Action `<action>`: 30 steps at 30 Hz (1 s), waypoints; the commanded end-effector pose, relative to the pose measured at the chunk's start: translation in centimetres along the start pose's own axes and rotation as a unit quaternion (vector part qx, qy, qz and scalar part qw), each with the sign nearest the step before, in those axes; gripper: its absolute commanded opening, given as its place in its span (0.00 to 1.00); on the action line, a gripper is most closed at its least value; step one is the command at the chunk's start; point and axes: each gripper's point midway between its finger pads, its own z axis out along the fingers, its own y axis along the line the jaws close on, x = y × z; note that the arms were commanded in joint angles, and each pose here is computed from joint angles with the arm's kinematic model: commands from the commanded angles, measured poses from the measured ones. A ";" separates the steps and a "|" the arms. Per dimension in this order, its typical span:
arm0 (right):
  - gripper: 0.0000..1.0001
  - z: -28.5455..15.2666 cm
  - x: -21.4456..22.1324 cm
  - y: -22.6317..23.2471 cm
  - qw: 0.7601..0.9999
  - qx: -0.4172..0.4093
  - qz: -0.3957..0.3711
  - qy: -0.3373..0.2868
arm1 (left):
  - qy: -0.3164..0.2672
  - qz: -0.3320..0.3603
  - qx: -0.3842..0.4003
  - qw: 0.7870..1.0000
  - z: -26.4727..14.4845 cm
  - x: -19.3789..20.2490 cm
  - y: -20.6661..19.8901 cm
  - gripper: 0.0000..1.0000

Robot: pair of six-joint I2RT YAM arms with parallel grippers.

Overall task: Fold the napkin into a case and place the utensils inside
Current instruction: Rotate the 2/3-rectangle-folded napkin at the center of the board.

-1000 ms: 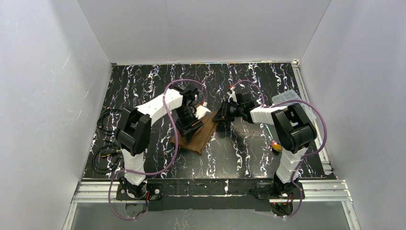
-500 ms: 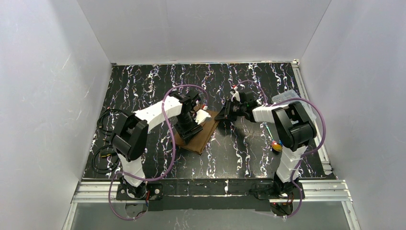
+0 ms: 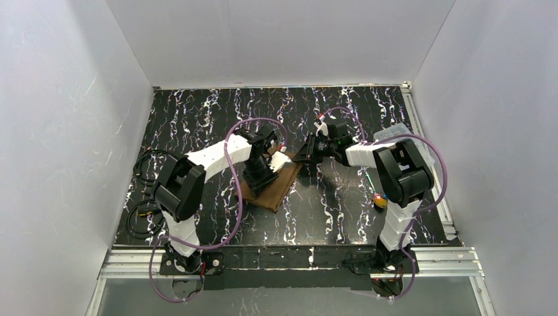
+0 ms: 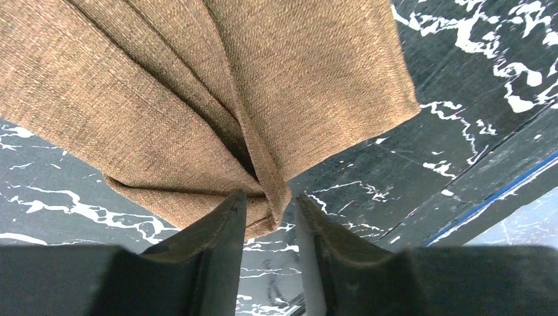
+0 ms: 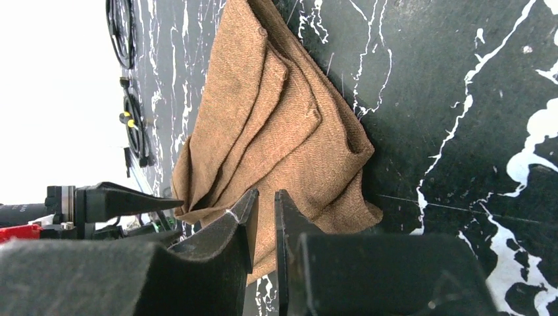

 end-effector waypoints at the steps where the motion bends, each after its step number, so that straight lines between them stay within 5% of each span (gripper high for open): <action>1: 0.23 0.9 0.6 -0.9 1.000 -0.003 0.005 0.007 | 0.023 0.003 -0.007 1.000 1.2 1.1 0.3 0.26; 5: 0.21 1.4 1.4 -2.5 1.000 0.013 0.015 0.016 | 0.036 0.002 0.001 0.999 1.9 2.0 0.1 0.06; 9: 0.20 1.5 1.8 -3.4 0.999 0.021 0.022 0.017 | 0.041 0.007 -0.004 0.999 2.1 2.5 0.2 0.00; 21: 0.17 1.4 3.3 -5.7 0.998 0.040 0.050 0.013 | 0.034 0.024 0.002 0.999 1.5 2.7 -0.2 0.00; 30: 0.16 1.4 3.6 -5.7 0.998 0.035 0.058 0.007 | 0.042 0.011 0.019 0.999 2.1 2.9 -0.7 0.33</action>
